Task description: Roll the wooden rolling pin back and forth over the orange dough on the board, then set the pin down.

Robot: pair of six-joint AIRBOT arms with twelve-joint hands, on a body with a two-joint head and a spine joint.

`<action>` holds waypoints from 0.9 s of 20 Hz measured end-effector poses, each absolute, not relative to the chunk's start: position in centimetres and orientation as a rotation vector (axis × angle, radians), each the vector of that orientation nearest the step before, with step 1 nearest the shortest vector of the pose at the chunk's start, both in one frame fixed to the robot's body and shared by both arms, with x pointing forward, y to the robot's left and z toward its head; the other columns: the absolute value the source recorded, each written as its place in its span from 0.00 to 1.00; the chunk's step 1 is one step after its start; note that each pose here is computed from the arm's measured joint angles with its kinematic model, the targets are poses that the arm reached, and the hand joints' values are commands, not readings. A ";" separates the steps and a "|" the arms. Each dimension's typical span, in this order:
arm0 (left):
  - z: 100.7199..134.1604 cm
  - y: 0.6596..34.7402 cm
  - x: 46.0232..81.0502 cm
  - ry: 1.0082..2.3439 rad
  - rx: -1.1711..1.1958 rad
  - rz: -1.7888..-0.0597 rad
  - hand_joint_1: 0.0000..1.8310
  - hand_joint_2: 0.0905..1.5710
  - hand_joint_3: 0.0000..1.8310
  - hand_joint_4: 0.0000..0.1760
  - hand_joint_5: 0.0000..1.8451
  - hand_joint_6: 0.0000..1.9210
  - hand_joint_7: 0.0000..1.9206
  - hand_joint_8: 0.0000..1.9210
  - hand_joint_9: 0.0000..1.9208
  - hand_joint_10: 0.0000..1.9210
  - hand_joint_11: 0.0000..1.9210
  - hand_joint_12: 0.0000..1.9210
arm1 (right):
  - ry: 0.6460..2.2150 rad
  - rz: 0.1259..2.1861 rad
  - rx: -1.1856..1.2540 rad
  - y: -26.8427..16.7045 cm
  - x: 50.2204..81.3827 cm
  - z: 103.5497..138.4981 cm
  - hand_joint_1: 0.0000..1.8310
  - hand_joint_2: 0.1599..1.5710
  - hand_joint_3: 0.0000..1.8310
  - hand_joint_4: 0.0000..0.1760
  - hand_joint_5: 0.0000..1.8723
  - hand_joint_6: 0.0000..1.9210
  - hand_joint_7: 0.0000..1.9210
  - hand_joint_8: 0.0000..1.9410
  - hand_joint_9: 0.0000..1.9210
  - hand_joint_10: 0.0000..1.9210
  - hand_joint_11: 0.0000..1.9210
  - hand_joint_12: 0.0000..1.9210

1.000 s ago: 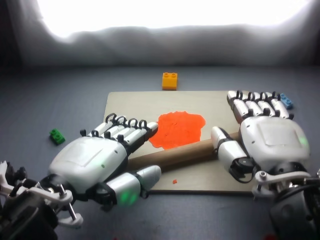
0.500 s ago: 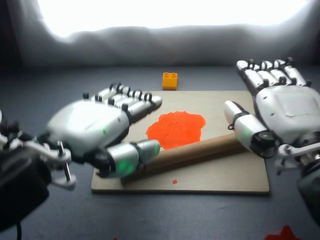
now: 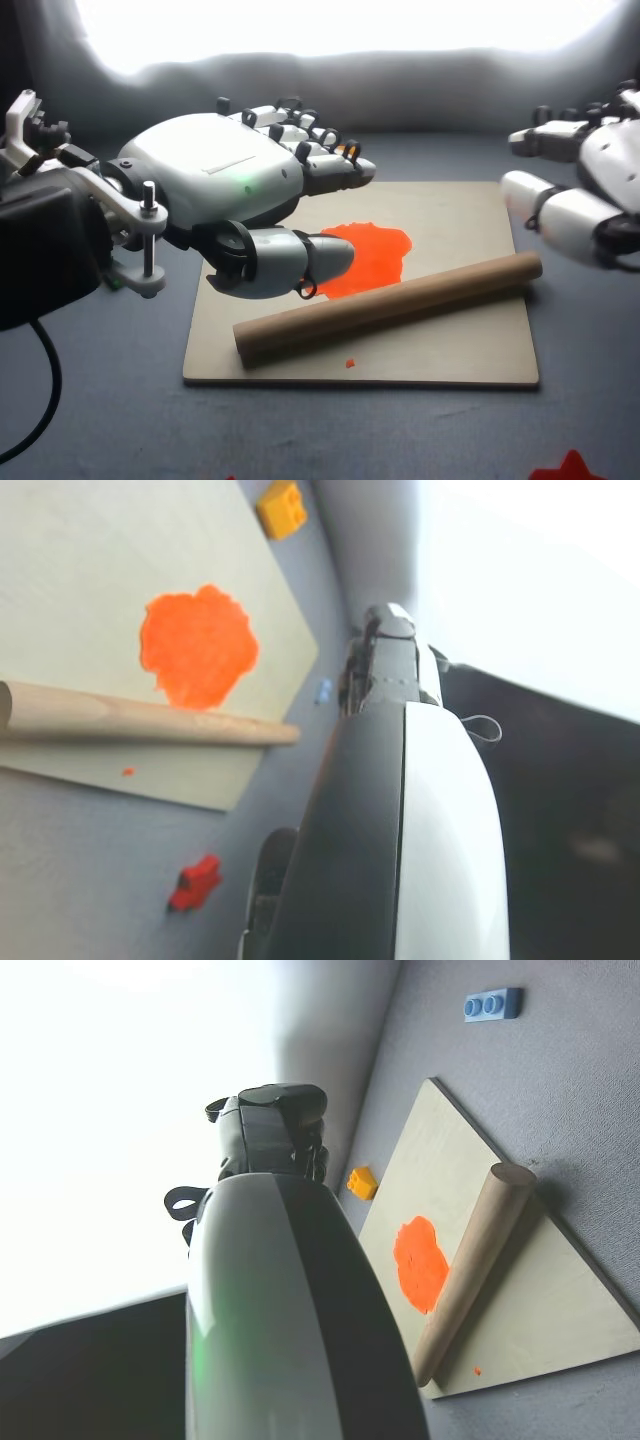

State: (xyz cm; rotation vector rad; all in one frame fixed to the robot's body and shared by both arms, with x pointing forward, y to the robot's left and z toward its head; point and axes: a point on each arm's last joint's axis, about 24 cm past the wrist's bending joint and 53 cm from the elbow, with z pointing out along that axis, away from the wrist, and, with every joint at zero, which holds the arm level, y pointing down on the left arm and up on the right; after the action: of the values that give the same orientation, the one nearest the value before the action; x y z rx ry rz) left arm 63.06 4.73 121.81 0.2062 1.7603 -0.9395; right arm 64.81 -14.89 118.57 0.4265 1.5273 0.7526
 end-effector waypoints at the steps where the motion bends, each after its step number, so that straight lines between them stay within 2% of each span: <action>1: 122.0 4.4 62.9 1.771 0.220 -0.946 0.00 0.93 0.00 0.00 0.22 0.04 0.26 0.03 0.18 0.04 0.00 0.34 | 1.534 0.738 0.417 -15.8 64.9 118.9 0.01 0.91 0.00 0.00 0.32 0.16 0.40 0.08 0.32 0.22 0.03 0.75; 2: 122.1 4.2 62.7 1.781 0.233 -0.952 0.00 0.93 0.00 0.00 0.30 0.05 0.35 0.05 0.28 0.08 0.00 0.52 | 1.536 0.729 0.407 -16.6 65.0 119.2 0.00 0.91 0.00 0.00 0.37 0.26 0.44 0.18 0.31 0.43 0.08 0.82; 3: 122.6 4.0 62.7 1.780 0.240 -0.958 0.00 0.92 0.00 0.00 0.34 0.07 0.40 0.08 0.33 0.19 0.02 0.66 | 1.528 0.722 0.387 -17.3 65.0 119.7 0.00 0.92 0.00 0.00 0.38 0.38 0.40 0.42 0.29 0.65 0.13 0.90; 4: 123.1 3.9 62.8 1.779 0.248 -0.961 0.00 0.93 0.00 0.00 0.37 0.10 0.42 0.10 0.30 0.36 0.06 0.71 | 1.520 0.711 0.341 -17.7 64.9 120.3 0.00 0.92 0.00 0.00 0.37 0.48 0.36 0.58 0.27 0.75 0.15 0.96; 5: 123.5 3.8 62.8 1.775 0.254 -0.965 0.00 0.95 0.00 0.00 0.38 0.12 0.42 0.14 0.28 0.46 0.09 0.74 | 1.508 0.723 0.305 -17.8 64.7 121.0 0.00 0.92 0.00 0.00 0.36 0.54 0.35 0.65 0.27 0.80 0.17 0.99; 8: 124.0 3.5 62.7 1.776 0.268 -0.971 0.06 1.00 0.02 0.00 0.37 0.31 0.35 0.45 0.28 0.58 0.14 0.80 | 1.490 0.738 0.258 -18.1 64.3 122.0 0.00 0.93 0.00 0.00 0.40 0.59 0.39 0.69 0.29 0.86 0.22 1.00; 9: 124.1 3.5 62.7 1.776 0.267 -0.973 0.32 0.94 0.00 0.07 0.27 0.80 0.35 0.52 0.28 0.62 0.15 0.84 | 1.488 0.740 0.263 -18.4 64.4 122.1 0.00 0.93 0.00 0.00 0.38 0.67 0.39 0.74 0.31 0.90 0.24 1.00; 10: 124.2 3.6 62.7 1.776 0.260 -0.977 0.38 0.93 0.00 0.08 0.24 0.91 0.36 0.54 0.29 0.63 0.16 0.85 | 1.492 0.747 0.273 -18.5 64.4 122.1 0.00 0.93 0.00 0.00 0.38 0.72 0.40 0.75 0.32 0.91 0.24 1.00; 11: 124.3 3.6 62.8 1.775 0.257 -0.979 0.41 0.93 0.00 0.00 0.24 0.92 0.37 0.56 0.31 0.63 0.17 0.85 | 1.500 0.755 0.280 -18.5 64.4 121.9 0.00 0.93 0.00 0.00 0.38 0.73 0.41 0.75 0.33 0.92 0.24 1.00; 12: 124.4 3.6 62.8 1.773 0.259 -0.978 0.24 0.98 0.02 0.00 0.30 0.68 0.39 0.55 0.31 0.66 0.16 0.87 | 1.508 0.761 0.285 -18.5 64.5 121.8 0.00 0.94 0.00 0.00 0.39 0.74 0.43 0.74 0.34 0.92 0.23 1.00; 13: 124.4 3.6 62.7 1.774 0.257 -0.980 0.24 0.98 0.02 0.00 0.30 0.68 0.39 0.55 0.31 0.66 0.16 0.87 | 1.511 0.765 0.288 -18.5 64.5 121.7 0.00 0.94 0.00 0.00 0.39 0.74 0.43 0.74 0.34 0.92 0.23 1.00; 14: 124.4 3.6 62.7 1.774 0.258 -0.979 0.40 0.93 0.00 0.00 0.26 0.87 0.39 0.54 0.31 0.68 0.16 0.88 | 1.514 0.773 0.299 -18.6 64.6 121.6 0.00 0.95 0.00 0.00 0.39 0.74 0.43 0.74 0.35 0.93 0.24 1.00; 15: 124.4 3.6 62.7 1.774 0.256 -0.981 0.44 0.92 0.00 0.00 0.25 0.91 0.38 0.56 0.31 0.70 0.18 0.89 | 1.518 0.777 0.309 -18.8 64.6 121.3 0.00 0.95 0.00 0.00 0.38 0.75 0.42 0.75 0.34 0.94 0.23 1.00; 16: 124.4 3.5 62.7 1.774 0.254 -0.986 0.46 0.92 0.00 0.00 0.25 0.92 0.37 0.62 0.31 0.76 0.19 0.92 | 1.525 0.788 0.330 -19.0 64.7 121.1 0.00 0.95 0.00 0.00 0.38 0.78 0.42 0.77 0.33 0.94 0.24 1.00; 17: 124.4 3.5 62.7 1.774 0.254 -0.986 0.46 0.92 0.00 0.00 0.25 0.92 0.37 0.62 0.31 0.76 0.19 0.92 | 1.525 0.798 0.340 -19.0 64.8 121.1 0.00 0.95 0.00 0.00 0.38 0.78 0.42 0.77 0.33 0.94 0.24 1.00; 18: 124.4 3.5 62.7 1.774 0.251 -0.987 0.42 0.94 0.00 0.00 0.23 0.95 0.35 0.66 0.29 0.79 0.17 0.96 | 1.517 0.808 0.344 -19.2 64.7 121.0 0.00 0.95 0.00 0.00 0.39 0.79 0.42 0.77 0.34 0.93 0.25 1.00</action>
State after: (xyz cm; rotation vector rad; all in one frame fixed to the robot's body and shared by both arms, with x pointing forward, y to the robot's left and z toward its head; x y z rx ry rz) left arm 62.67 3.51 124.41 0.2510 1.7743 -0.9872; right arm 64.72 -19.17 120.98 0.3437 1.5169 0.8083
